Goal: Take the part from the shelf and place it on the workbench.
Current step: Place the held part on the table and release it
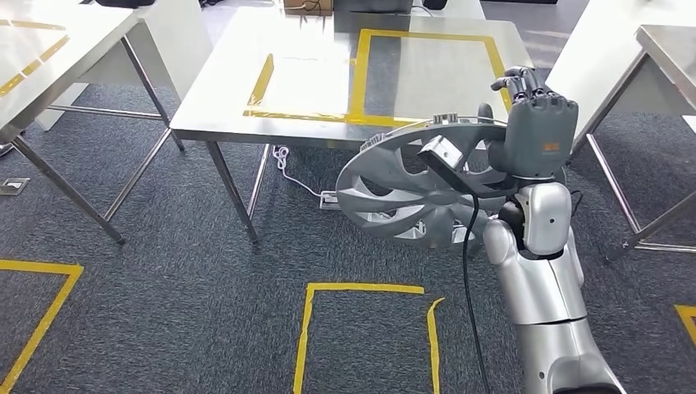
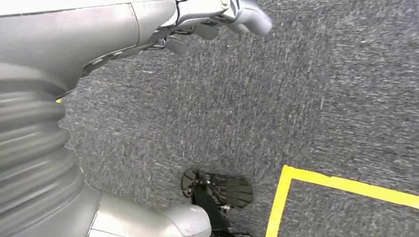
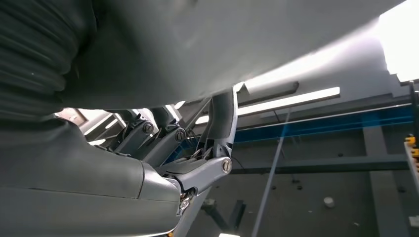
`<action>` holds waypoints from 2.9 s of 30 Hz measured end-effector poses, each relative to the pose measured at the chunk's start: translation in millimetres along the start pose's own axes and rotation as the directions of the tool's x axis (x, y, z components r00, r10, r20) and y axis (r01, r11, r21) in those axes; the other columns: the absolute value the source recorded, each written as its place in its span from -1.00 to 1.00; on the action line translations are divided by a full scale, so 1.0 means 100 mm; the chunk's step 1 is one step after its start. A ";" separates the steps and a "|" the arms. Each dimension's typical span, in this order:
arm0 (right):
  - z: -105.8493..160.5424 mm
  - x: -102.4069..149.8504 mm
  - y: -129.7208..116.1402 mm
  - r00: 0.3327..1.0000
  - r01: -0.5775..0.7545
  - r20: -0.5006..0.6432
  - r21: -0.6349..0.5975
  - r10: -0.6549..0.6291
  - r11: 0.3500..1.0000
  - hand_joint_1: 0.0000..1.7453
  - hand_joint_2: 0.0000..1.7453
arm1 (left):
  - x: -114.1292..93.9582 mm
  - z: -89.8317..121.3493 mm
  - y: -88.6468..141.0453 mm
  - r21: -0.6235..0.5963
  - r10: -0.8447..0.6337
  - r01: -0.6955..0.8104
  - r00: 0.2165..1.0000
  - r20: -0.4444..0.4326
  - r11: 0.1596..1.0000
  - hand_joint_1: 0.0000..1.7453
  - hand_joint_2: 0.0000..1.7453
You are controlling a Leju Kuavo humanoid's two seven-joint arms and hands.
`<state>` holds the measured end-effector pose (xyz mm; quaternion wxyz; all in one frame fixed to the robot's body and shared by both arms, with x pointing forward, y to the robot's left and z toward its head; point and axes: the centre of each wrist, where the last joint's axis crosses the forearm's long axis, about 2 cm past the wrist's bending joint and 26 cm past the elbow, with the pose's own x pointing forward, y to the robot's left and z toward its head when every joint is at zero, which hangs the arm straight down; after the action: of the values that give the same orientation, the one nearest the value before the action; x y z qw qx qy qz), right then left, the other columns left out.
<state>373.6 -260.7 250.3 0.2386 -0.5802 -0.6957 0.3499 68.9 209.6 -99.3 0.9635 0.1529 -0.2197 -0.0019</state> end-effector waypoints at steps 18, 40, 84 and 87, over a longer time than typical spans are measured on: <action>-0.01 0.00 -0.02 1.000 0.012 -0.005 -0.004 -0.012 1.000 1.00 1.00 | -0.02 0.00 0.00 0.008 -0.004 0.004 1.000 -0.003 1.000 -1.00 1.00; -0.06 -0.01 -0.06 1.000 -0.001 -0.008 -0.022 0.001 1.000 1.00 1.00 | 0.03 -0.01 0.00 0.008 -0.003 0.003 1.000 0.002 1.000 -1.00 1.00; -1.37 0.35 -0.55 0.990 0.024 0.138 -0.154 -0.003 0.988 1.00 1.00 | 0.14 -0.03 -0.02 0.000 0.023 -0.023 0.999 0.024 1.000 -1.00 1.00; -1.45 0.44 -0.58 0.988 0.024 0.152 -0.142 -0.002 0.990 1.00 1.00 | 0.13 -0.03 -0.02 -0.001 0.023 -0.023 0.999 0.023 1.000 -1.00 1.00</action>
<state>434.3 -192.0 384.4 0.1451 -0.5631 -0.7388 0.3405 82.0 207.3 -96.7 0.9610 0.1500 -0.2323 0.0074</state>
